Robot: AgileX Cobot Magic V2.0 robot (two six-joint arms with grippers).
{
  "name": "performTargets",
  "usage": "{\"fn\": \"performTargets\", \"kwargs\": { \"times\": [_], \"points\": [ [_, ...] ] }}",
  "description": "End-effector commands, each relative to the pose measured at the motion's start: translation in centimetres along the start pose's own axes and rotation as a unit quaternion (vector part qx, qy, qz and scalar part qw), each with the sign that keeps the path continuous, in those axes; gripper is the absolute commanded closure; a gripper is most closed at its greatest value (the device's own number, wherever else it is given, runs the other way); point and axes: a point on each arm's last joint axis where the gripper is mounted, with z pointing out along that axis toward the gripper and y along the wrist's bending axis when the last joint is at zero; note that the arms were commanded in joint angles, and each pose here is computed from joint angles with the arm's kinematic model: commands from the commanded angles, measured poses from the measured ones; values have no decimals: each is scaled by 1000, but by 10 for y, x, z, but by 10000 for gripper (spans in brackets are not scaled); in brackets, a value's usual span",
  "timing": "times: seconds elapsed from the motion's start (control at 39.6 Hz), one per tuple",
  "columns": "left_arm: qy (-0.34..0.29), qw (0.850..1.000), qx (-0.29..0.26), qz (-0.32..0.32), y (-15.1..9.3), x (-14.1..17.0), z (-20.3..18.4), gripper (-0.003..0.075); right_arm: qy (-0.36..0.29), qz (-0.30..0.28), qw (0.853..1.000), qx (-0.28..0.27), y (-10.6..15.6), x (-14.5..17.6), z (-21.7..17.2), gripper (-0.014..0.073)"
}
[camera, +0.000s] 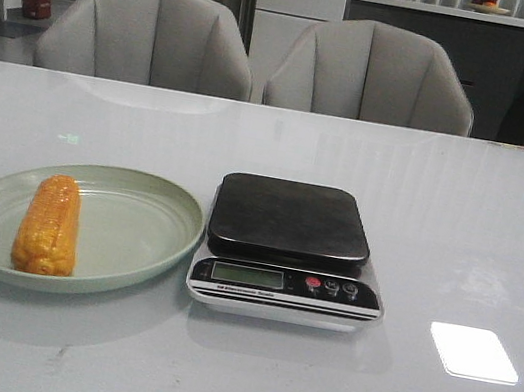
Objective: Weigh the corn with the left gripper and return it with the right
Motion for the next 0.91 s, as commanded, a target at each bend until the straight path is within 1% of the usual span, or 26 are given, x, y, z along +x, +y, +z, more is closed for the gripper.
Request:
{"fn": "performTargets", "kwargs": {
  "times": [0.0,0.15,0.88],
  "points": [
    [-36,999,3,-5,0,1,-1,606,-63,-15,998,28,-3,-8,-3,418],
    [-35,999,3,-5,0,2,-1,607,-71,-15,997,41,-5,1,0,418],
    [-35,999,3,-5,0,2,-1,607,-68,-15,997,40,-5,1,0,418]
  ]
}}
